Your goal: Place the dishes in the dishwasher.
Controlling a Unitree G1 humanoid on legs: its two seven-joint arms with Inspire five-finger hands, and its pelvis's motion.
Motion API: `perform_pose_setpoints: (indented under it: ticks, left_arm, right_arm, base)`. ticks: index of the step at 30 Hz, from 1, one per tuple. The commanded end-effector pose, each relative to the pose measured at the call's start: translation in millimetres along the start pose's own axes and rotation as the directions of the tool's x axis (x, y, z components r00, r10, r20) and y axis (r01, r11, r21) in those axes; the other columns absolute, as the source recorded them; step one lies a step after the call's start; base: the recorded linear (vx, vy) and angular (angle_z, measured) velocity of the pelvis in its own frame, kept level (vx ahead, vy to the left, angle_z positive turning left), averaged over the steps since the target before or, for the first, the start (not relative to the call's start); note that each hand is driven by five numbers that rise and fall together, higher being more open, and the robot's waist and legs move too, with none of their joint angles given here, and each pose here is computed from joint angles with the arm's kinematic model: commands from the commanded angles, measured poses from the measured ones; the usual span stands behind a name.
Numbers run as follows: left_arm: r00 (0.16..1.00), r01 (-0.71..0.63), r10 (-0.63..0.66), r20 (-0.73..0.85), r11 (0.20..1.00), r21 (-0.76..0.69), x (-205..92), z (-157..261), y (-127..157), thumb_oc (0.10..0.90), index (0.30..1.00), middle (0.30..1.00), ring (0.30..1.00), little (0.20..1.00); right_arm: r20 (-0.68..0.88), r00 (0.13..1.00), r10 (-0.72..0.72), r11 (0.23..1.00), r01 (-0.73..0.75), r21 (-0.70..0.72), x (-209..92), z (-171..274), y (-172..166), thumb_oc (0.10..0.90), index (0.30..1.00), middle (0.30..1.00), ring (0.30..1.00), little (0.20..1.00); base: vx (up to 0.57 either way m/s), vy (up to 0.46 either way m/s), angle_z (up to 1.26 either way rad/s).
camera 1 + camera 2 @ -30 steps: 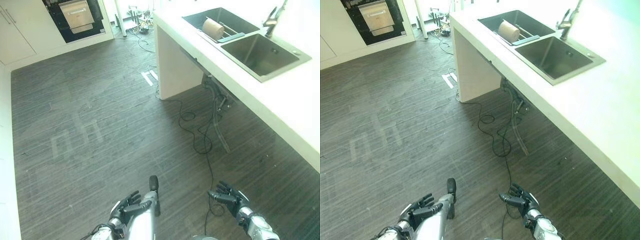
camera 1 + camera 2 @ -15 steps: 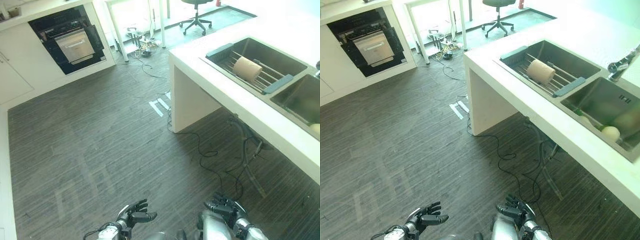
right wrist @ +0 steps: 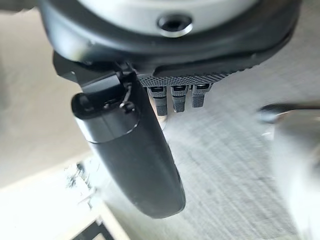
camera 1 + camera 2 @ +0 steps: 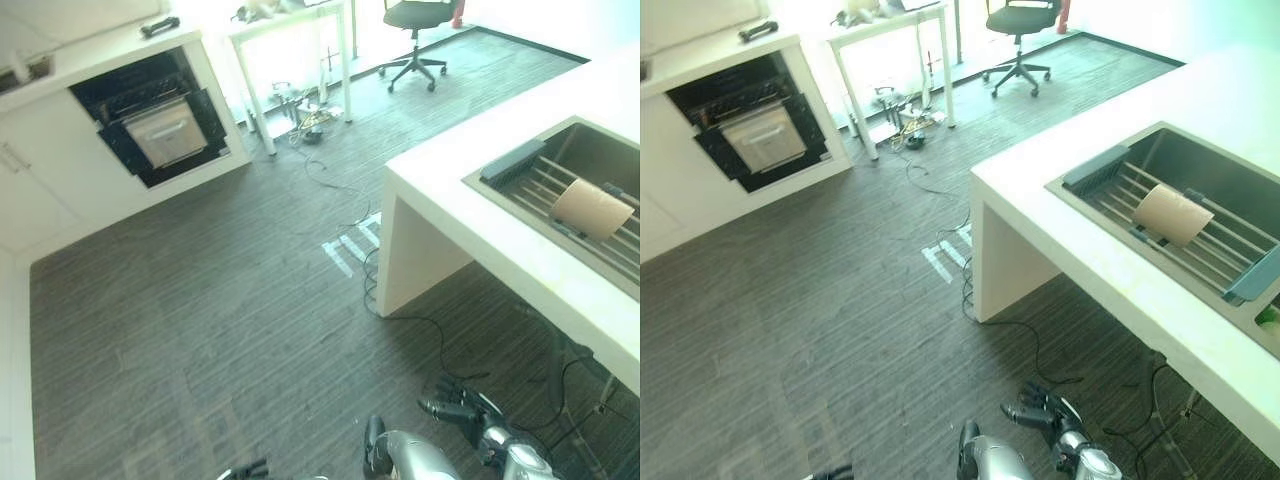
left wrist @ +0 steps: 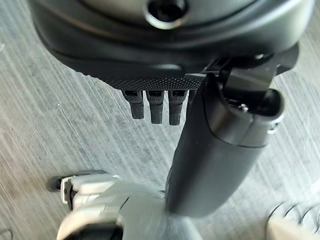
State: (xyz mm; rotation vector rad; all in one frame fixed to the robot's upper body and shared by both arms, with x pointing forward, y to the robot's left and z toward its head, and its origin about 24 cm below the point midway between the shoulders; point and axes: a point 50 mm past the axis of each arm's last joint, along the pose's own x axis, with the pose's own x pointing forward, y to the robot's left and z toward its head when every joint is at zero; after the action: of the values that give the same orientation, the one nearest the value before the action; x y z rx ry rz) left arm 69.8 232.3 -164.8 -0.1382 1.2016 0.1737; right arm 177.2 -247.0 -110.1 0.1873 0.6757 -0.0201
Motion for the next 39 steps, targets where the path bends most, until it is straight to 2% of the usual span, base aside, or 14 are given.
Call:
perform_pose_setpoints:
  ticks: [1,4,7,10,19,26,30,34,35,36,39]
  left_arm:
    - [0.994,0.098,-0.1,0.045,0.994,0.051,1.4,6.2,-16.0,0.8,0.9,0.9,0.9,0.9]
    - [0.995,0.08,-0.08,0.058,0.997,0.01,0.6,1.2,-17.1,0.8,0.9,0.9,0.9,0.9]
    - [0.995,0.079,-0.083,0.06,0.995,0.06,2.0,9.2,-19.0,0.8,0.9,0.9,0.9,0.9]
    - [0.997,0.064,-0.066,0.043,0.996,0.058,2.3,10.1,-15.9,0.8,0.9,0.9,0.9,0.9]
    - [0.996,0.085,-0.086,0.003,0.988,0.129,2.7,5.0,-18.9,0.8,0.9,0.9,0.9,0.9]
    - [0.997,0.071,-0.071,-0.005,0.993,0.094,1.5,1.4,-14.0,0.8,0.9,0.9,0.9,0.9]
    - [0.998,-0.015,0.015,0.055,1.0,-0.007,0.3,13.3,2.2,0.8,0.9,0.9,0.9,0.9]
    - [0.998,-0.042,0.043,0.044,0.999,-0.022,-0.6,10.3,7.3,0.8,0.9,0.9,0.9,0.9]
    - [0.997,-0.065,0.071,0.031,0.987,-0.149,-1.3,1.7,6.6,0.8,0.9,0.9,0.9,0.9]
    - [0.996,-0.079,0.085,0.011,0.964,-0.254,-1.0,-4.0,2.2,0.8,0.9,0.9,0.9,0.9]
    - [0.996,-0.086,0.085,-0.015,0.956,-0.281,0.3,-9.8,-7.8,0.8,0.9,0.9,0.9,0.9]
  right_arm:
    - [0.068,0.997,-0.035,0.998,0.039,-0.054,-3.8,17.1,-16.2,0.8,0.9,0.9,0.9,0.9]
    - [0.052,0.999,-0.014,0.997,0.018,-0.08,-1.5,17.5,-13.0,0.8,0.9,0.9,0.9,0.9]
    - [0.049,0.998,-0.048,0.998,0.05,-0.035,0.6,16.7,-11.9,0.8,0.9,0.9,0.9,0.9]
    - [0.014,0.997,-0.082,0.995,0.083,-0.064,-2.4,5.4,-12.5,0.8,0.9,0.9,0.9,0.9]
    - [-0.024,0.987,-0.158,0.987,0.157,-0.027,-8.4,-9.5,-20.5,0.8,0.9,0.9,0.9,0.9]
    - [-0.036,0.985,-0.17,0.985,0.168,-0.048,-9.5,-11.6,-22.5,0.8,0.9,0.9,0.9,0.9]
    - [-0.038,0.991,-0.127,0.991,0.124,-0.057,0.1,-6.6,-8.2,0.8,0.9,0.9,0.9,0.9]
    - [-0.048,0.988,-0.148,0.989,0.149,0.022,-2.7,-14.6,-9.9,0.8,0.9,0.9,0.9,0.9]
    - [-0.086,0.989,-0.117,0.993,0.116,-0.015,-3.1,-21.7,-5.0,0.8,0.9,0.9,0.9,0.9]
    - [-0.11,0.985,-0.133,0.991,0.135,0.014,-5.7,-29.5,-5.1,0.8,0.9,0.9,0.9,0.9]
    - [-0.151,0.976,-0.159,0.987,0.159,-0.006,-7.9,-33.7,-8.9,0.8,0.9,0.9,0.9,0.9]
  base:
    - [0.21,0.093,-0.75]
    - [0.11,0.091,-1.15]
    - [0.02,0.175,-1.17]
    - [0.0,0.139,-0.06]
    - [-0.02,0.062,-0.11]
    - [-0.04,0.021,-0.38]
    - [-0.11,-0.225,-1.16]
    - [-0.07,-0.63,0.22]
    - [0.21,-1.081,-0.33]
    - [0.26,-1.062,-0.5]
    - [0.22,-0.531,-0.95]
